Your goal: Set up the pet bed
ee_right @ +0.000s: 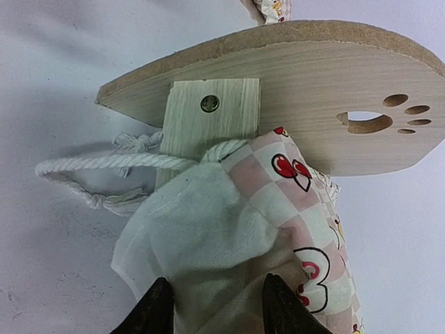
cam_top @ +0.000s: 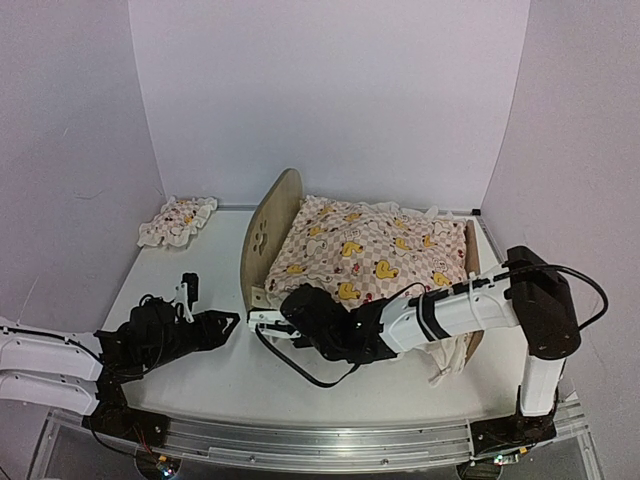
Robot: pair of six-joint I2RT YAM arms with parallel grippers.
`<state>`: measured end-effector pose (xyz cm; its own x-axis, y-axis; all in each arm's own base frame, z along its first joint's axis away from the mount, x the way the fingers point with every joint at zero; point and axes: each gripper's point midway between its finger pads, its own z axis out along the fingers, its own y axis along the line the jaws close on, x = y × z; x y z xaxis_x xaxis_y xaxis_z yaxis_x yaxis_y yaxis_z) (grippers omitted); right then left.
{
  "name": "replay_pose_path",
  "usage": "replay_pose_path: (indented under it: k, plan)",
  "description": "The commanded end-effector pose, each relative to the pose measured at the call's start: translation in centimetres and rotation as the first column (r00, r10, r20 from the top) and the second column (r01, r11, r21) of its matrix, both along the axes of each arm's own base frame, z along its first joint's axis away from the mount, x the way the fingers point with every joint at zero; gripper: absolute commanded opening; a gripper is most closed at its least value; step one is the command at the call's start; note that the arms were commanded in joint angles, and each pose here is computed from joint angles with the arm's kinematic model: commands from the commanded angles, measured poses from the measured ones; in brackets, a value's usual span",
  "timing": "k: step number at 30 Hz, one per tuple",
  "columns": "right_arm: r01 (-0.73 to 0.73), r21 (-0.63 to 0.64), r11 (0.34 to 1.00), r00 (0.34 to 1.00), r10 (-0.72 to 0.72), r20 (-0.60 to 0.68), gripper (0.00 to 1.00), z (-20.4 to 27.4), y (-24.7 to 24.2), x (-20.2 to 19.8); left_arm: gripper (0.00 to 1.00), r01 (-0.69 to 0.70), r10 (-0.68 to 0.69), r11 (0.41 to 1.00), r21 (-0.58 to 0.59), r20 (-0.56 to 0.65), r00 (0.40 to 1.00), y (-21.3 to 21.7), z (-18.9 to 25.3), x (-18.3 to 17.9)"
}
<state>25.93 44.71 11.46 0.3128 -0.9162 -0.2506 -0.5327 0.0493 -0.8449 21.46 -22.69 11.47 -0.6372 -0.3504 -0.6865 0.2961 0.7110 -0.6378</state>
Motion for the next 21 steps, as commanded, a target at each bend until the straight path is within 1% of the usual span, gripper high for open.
replay_pose_path:
  k: [1,3,4,6,7,10,13,14,16,17,19,21]
  plan:
    - [0.008,0.106,0.994,1.0,-0.009,0.009,0.48,1.7,0.9,0.4,0.43,0.009,-0.008,0.999,-0.034,0.036,0.999,-0.2,1.1,0.2]
    - [-0.011,0.109,0.994,1.0,0.012,-0.004,0.52,1.6,1.2,0.2,0.43,0.01,-0.009,0.999,-0.034,0.032,0.999,-0.2,1.0,0.2]
    - [-0.016,0.103,0.995,1.0,0.018,-0.01,0.5,1.2,1.3,0.1,0.43,0.011,-0.01,0.999,-0.034,0.032,0.999,-0.3,1.1,0.2]
    - [-0.015,0.083,0.996,1.0,0.017,-0.018,0.42,0.1,1.4,0.2,0.43,0.013,-0.012,0.999,-0.036,0.031,0.999,-0.4,1.2,0.2]
    - [-0.007,0.078,0.997,1.0,0.009,-0.015,0.4,-0.3,1.5,0.5,0.43,0.014,-0.013,0.999,-0.035,0.031,0.999,-0.4,1.1,0.2]
    - [0.023,0.097,0.995,1.0,-0.022,-0.012,0.31,-0.7,1.6,1.4,0.44,0.015,-0.014,0.999,-0.037,0.031,0.999,-0.4,1.2,0.2]
    - [0.034,0.146,0.989,0.999,-0.03,-0.031,0.29,-0.4,1.6,2.1,0.45,0.021,-0.019,0.999,-0.043,0.031,0.999,-0.4,1.2,0.0]
    - [0.042,0.162,0.986,0.999,-0.036,-0.037,0.24,-0.1,1.6,2.4,0.46,0.022,-0.021,0.999,-0.047,0.032,0.999,-0.4,1.3,0.0]
    - [0.045,0.202,0.978,0.998,-0.035,-0.054,0.04,0.8,1.7,2.3,0.46,0.022,-0.02,0.999,-0.048,0.035,0.999,-0.3,1.4,0.0]
    - [0.037,0.234,0.971,0.997,-0.019,-0.08,0.0,1.5,1.8,2.0,0.47,0.024,-0.022,0.999,-0.046,0.037,0.999,-0.3,1.4,0.0]
    - [0.012,0.292,0.956,0.976,0.053,-0.211,0.0,2.7,2.0,0.7,0.48,0.025,-0.024,0.999,-0.042,0.035,0.999,-0.3,1.2,0.0]
    - [0.019,0.344,0.939,0.923,0.116,-0.366,0.0,3.3,2.1,0.0,0.48,0.025,-0.024,0.999,-0.039,0.029,0.999,-0.4,1.1,0.0]
